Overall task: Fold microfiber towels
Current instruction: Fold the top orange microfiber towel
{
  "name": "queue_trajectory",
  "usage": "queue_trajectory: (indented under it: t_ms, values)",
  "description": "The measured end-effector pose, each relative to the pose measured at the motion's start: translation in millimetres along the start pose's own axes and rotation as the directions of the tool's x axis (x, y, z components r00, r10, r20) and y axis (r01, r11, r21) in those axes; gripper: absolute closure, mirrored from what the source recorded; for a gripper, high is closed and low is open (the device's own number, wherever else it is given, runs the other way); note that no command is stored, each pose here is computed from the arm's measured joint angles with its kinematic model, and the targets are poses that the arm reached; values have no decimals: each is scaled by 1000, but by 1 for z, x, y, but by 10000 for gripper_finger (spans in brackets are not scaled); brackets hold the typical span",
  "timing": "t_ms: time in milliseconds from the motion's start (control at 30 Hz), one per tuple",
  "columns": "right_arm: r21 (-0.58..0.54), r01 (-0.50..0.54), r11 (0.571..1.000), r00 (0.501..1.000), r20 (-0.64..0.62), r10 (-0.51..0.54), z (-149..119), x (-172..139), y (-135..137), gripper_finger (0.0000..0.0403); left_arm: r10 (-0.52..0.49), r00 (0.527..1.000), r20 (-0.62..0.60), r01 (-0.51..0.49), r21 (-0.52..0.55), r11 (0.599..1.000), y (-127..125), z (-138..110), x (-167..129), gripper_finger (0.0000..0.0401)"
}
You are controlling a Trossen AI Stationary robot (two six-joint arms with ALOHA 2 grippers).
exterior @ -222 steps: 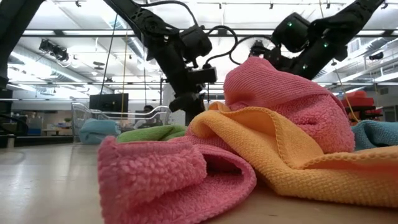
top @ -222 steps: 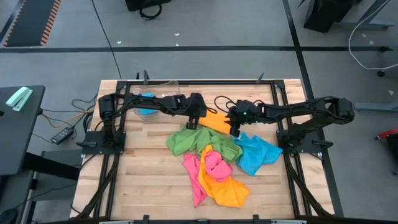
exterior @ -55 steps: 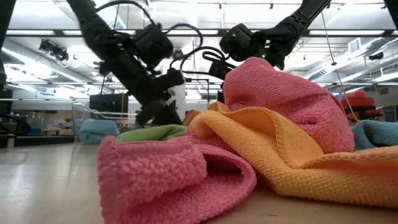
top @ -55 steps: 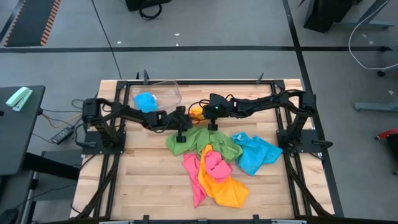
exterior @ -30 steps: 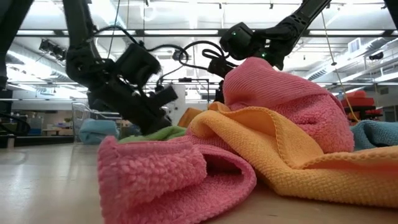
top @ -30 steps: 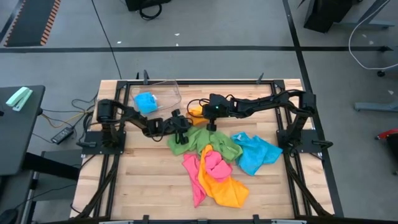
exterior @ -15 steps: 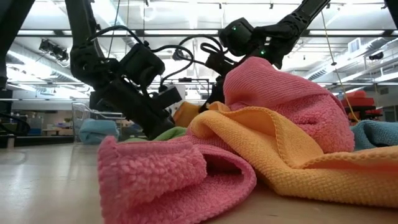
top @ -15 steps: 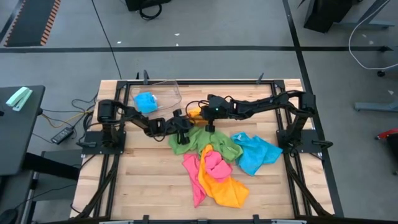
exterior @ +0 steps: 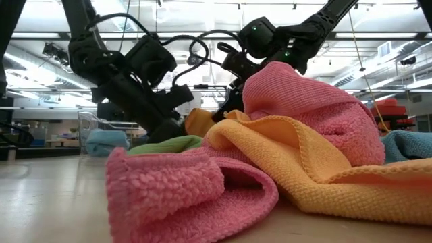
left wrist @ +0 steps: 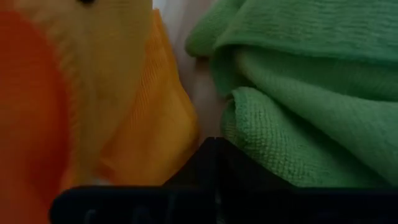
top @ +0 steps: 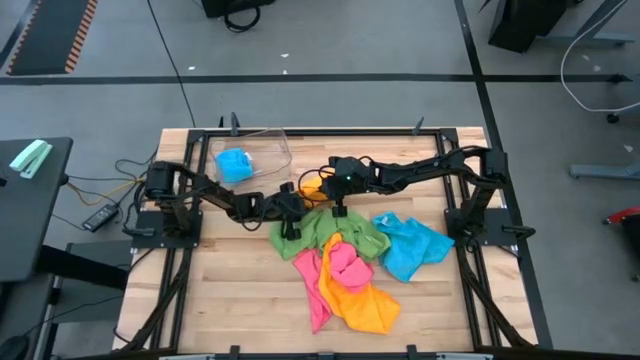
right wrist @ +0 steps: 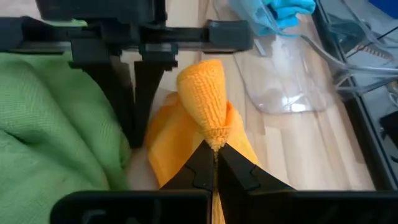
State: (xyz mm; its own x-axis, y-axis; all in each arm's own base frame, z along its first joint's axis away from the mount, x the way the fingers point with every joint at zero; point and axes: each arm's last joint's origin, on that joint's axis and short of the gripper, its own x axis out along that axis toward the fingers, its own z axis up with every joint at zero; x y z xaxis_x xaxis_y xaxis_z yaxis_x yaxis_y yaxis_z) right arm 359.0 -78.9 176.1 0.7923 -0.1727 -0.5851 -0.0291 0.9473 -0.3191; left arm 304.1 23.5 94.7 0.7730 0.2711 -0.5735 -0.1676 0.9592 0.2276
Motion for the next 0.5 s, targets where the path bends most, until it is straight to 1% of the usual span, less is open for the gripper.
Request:
queue_trajectory:
  t_ms: [200,267,433,500]
  values:
    - [17,-13,1000,1000,-11,14,-1,0,2,388,1,1000,11,-1,2,1000,3,11,-13,351]
    - [25,-25,999,1000,-16,26,-1,0,3,388,2,1000,9,-2,18,1000,5,15,-17,337]
    - [35,-30,999,999,-23,30,-2,0,3,388,31,999,42,-33,28,999,8,23,-25,304]
    - [34,-30,999,999,-22,31,-2,0,3,388,35,998,55,-38,51,998,8,25,-26,295]
